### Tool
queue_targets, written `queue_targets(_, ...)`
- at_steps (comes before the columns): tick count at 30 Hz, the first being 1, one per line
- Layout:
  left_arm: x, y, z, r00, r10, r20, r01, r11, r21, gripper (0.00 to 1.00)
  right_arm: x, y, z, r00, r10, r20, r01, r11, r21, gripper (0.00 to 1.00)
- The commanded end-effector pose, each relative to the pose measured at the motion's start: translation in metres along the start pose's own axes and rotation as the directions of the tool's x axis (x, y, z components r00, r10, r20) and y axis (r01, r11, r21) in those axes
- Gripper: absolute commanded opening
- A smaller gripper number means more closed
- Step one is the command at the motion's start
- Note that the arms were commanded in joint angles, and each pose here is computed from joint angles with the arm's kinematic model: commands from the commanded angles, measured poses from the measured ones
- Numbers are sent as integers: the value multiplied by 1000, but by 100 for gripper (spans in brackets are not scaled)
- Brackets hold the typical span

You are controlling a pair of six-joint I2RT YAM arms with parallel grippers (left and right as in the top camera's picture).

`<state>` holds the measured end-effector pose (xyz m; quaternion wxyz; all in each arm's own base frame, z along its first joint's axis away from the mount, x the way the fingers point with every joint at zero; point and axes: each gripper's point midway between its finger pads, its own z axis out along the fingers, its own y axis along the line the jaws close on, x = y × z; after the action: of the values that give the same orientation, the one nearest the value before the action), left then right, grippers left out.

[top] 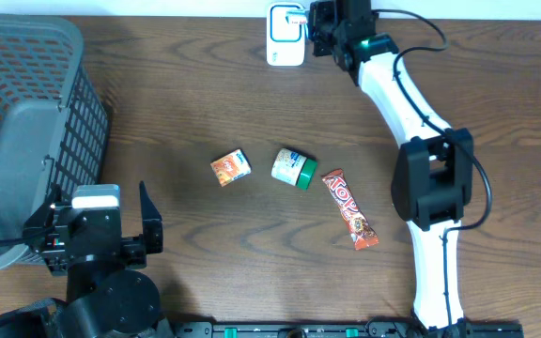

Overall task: Scan the item barcode
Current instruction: 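Hold the Panadol box with the right gripper over the white scanner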

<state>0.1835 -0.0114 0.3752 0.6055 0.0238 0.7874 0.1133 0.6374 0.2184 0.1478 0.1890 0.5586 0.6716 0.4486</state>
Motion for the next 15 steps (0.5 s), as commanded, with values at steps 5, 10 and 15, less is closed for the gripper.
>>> queue_targets(5, 0, 2, 0, 1000, -11, 1, 11, 1000, -5, 98, 2, -29, 23, 998, -54, -33, 56, 997, 50, 2)
queue_targets(10, 0, 2, 0, 1000, -11, 1, 11, 1000, -5, 98, 17, 12, 1, 965, -238, -114, 235, 971, -35, 2)
queue_targets(15, 0, 2, 0, 1000, -11, 1, 11, 1000, -5, 98, 14, 27, -50, 926, -365, -94, 371, 927, 58, 2)
